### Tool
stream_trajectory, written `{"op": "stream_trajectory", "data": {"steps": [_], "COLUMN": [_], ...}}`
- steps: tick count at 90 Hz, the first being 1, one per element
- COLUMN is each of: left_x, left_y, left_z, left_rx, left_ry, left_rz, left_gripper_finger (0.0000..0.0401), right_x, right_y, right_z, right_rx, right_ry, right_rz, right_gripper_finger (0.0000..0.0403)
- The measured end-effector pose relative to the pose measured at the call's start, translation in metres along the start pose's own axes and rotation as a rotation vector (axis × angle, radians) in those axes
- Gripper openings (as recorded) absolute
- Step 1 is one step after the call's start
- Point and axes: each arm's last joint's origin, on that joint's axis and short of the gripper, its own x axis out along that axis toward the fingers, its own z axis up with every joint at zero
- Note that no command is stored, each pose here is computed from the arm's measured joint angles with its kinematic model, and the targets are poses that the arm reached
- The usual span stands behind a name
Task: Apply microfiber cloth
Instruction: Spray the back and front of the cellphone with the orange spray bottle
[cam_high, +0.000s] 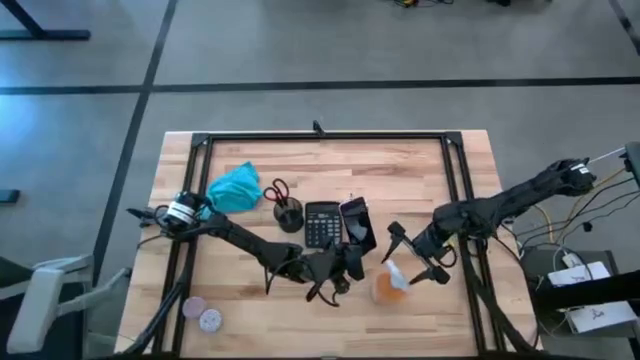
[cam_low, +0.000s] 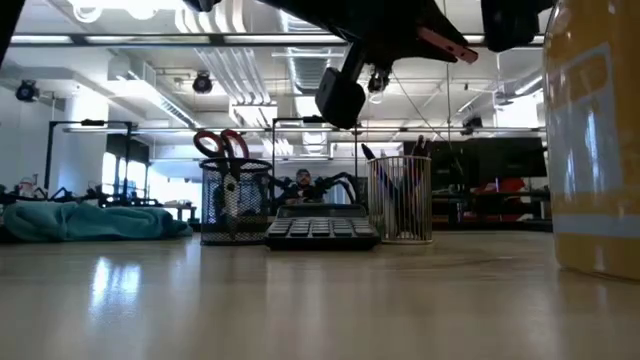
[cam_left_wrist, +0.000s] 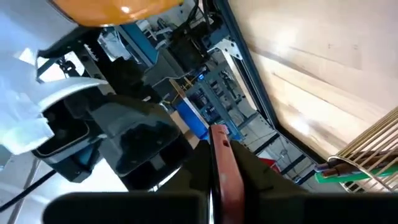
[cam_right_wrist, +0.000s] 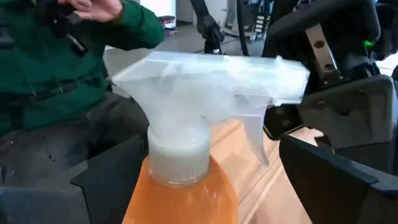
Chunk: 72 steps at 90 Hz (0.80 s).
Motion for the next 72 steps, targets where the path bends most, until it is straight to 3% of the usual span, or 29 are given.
{"op": "stream_trajectory", "data": {"steps": [50,72], "left_x": [0.000,-0.001], "left_y": [0.000,-0.004], "left_z": [0.000,0.005], "left_rx": [-0.005,0.113], "left_ry": [-0.005,-0.068], "left_rz": [0.002,-0.016], "left_gripper_finger": [0.0012,0.0012], "right_x": [0.008,0.008], "right_y": [-0.001,-0.001], "right_z": [-0.006,-0.002], "right_rx": [0.030,-0.006], "right_ry": [0.032,0.016], "right_rz": [0.010,0.007], "right_gripper_finger": [0.0355,0.0355]}}
